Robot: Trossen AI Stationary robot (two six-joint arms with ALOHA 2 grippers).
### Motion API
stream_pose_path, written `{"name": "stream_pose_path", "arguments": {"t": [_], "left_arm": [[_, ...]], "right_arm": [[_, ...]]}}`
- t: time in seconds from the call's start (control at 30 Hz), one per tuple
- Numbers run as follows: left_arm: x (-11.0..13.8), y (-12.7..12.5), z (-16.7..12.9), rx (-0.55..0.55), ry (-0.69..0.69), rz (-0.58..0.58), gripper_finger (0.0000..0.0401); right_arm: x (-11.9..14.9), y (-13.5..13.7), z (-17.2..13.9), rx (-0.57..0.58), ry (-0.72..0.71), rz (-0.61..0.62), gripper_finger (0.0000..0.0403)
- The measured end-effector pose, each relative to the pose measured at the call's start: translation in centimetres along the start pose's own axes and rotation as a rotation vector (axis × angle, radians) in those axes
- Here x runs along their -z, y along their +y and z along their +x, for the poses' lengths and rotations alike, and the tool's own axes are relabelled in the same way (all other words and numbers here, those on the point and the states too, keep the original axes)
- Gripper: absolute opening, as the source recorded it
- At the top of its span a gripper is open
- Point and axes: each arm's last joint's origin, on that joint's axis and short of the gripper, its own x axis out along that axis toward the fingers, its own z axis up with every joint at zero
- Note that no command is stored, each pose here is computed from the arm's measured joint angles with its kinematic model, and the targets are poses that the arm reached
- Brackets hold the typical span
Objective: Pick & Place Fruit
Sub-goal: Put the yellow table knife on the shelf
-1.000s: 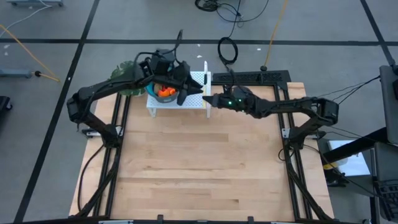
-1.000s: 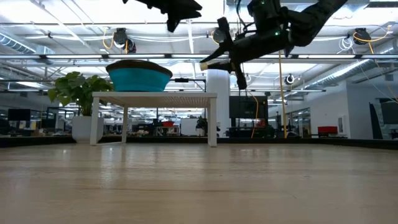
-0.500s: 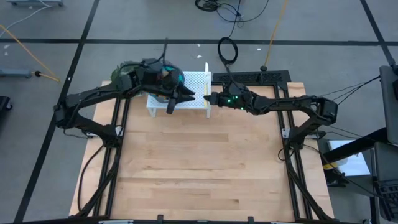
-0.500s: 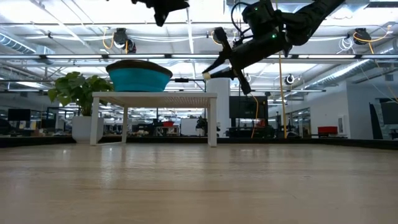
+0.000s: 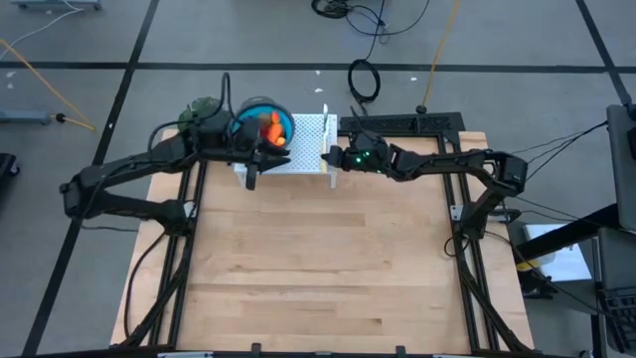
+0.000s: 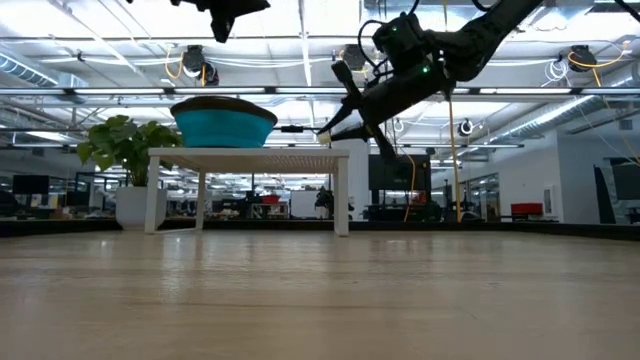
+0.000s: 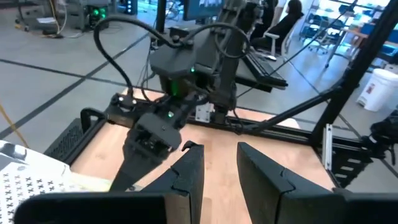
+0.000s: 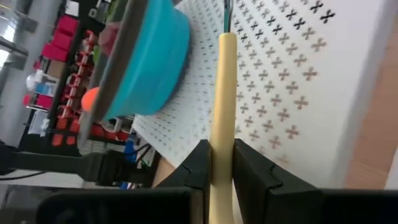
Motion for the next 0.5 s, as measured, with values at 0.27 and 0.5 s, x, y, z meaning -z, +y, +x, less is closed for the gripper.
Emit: {"name": "stream_pose_path", "arguments": {"t": [0.27, 0.5], "left_arm": [[-0.07, -0.29, -0.59, 0.002, -0.008, 0.005, 0.0093], [-0.04, -0.28, -0.58, 0.002, -0.006, 0.01, 0.0093]], "right_arm": [[-0.11, 0.19, 0.42, 0.009, -0.002, 0.034, 0.0038], [-0.12, 0.19, 0.41, 0.012, -0.004, 0.05, 0.0045]]}}
